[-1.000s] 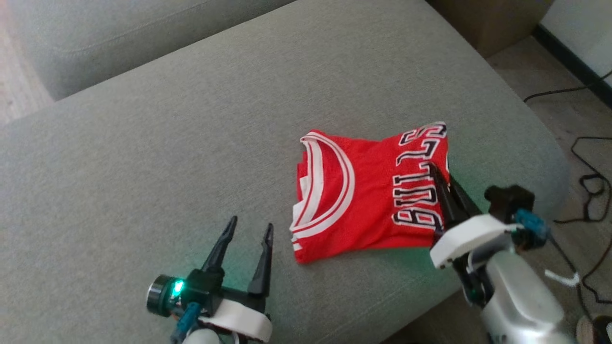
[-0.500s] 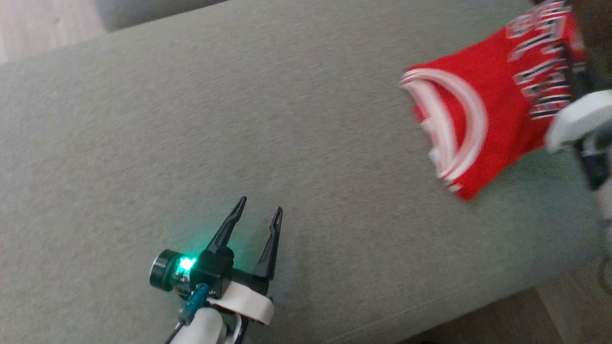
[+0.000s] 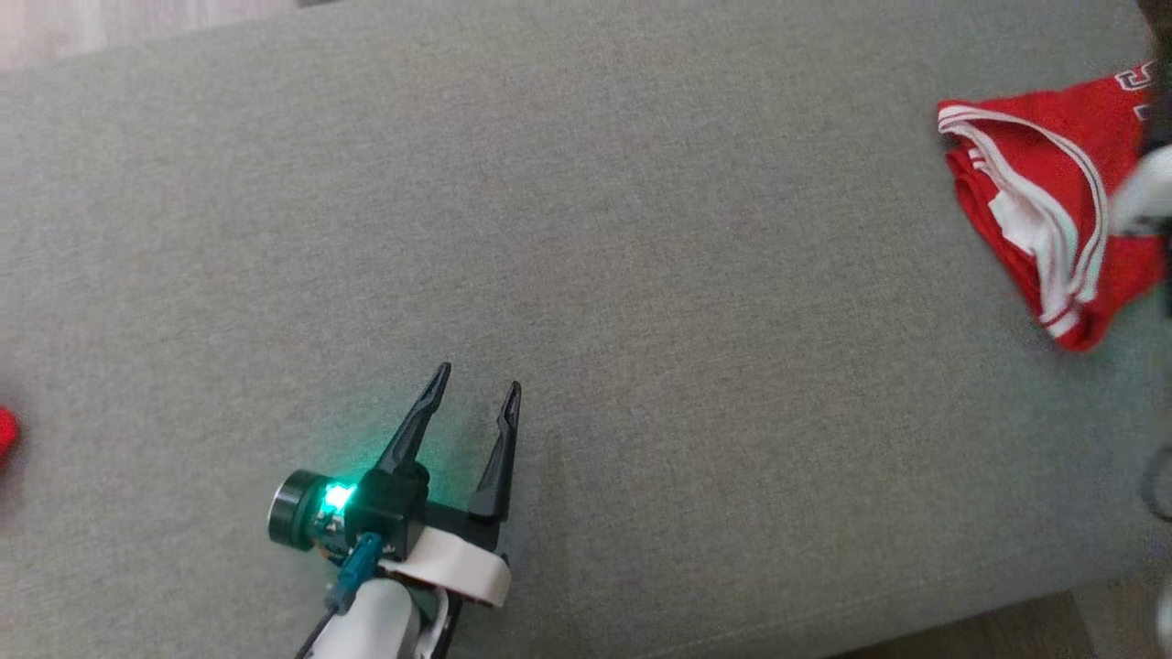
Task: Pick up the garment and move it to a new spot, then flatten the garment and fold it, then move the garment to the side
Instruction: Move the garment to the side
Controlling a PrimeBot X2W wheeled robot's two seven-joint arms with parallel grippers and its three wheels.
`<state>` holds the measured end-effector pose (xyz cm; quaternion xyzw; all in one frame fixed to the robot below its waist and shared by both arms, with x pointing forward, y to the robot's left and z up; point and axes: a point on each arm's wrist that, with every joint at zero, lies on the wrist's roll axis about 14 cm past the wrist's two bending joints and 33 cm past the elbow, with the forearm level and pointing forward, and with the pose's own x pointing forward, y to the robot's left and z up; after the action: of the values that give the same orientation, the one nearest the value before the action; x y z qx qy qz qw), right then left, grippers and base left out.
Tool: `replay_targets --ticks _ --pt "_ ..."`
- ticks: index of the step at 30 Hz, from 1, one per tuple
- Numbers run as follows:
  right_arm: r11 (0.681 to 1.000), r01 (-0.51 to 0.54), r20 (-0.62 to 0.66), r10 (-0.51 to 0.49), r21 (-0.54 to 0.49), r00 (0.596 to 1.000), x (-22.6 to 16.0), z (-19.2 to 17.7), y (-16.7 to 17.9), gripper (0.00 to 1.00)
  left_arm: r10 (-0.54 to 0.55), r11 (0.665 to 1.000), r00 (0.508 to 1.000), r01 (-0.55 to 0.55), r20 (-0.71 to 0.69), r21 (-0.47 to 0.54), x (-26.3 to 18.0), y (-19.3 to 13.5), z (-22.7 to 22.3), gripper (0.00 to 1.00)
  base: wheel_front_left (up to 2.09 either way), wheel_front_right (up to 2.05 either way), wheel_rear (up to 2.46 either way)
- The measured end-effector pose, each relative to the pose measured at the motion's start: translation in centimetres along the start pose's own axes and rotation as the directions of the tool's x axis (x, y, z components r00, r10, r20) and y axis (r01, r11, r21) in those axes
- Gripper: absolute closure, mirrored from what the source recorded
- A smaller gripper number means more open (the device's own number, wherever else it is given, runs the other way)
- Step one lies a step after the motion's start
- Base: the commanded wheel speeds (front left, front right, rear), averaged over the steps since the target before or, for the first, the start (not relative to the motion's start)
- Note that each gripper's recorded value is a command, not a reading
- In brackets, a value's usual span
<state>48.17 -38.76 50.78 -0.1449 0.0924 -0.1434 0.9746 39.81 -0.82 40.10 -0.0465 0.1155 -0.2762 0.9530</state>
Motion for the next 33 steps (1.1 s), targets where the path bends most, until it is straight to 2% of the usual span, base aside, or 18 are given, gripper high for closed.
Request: replay_targets --ticks 6,8,14,20,33 --pt "0.985 -0.144 0.182 0.126 0.092 0.975 -0.9 5.0 7.6 0.00 0.075 0.997 0.996 -0.076 0.044 0.015 -0.9 1.7 1.7 0.00 0.00 0.00 0.00" --pt "0.968 -0.212 0.189 0.185 0.135 0.964 -2.9 3.9 10.6 0.00 0.130 0.991 0.990 -0.131 0.052 0.006 -2.1 2.8 2.0 0.00 0.00 0.00 0.00" --pt "0.922 -0.306 0.168 0.272 0.235 0.948 -7.4 1.0 15.6 0.00 0.251 0.968 0.965 -0.252 0.078 -0.001 -5.0 5.5 2.8 0.00 0.00 0.00 0.00" --pt "0.894 -0.352 0.123 0.331 0.276 0.936 -11.1 -1.7 18.3 0.00 0.353 0.935 0.931 -0.354 0.096 -0.016 -8.0 7.7 3.2 0.00 0.00 0.00 0.00" --pt "0.853 -0.396 0.147 0.368 0.341 0.918 -15.2 -1.8 19.5 0.00 0.470 0.883 0.874 -0.468 0.122 -0.047 -13.0 9.3 3.4 0.00 0.00 0.00 0.00"
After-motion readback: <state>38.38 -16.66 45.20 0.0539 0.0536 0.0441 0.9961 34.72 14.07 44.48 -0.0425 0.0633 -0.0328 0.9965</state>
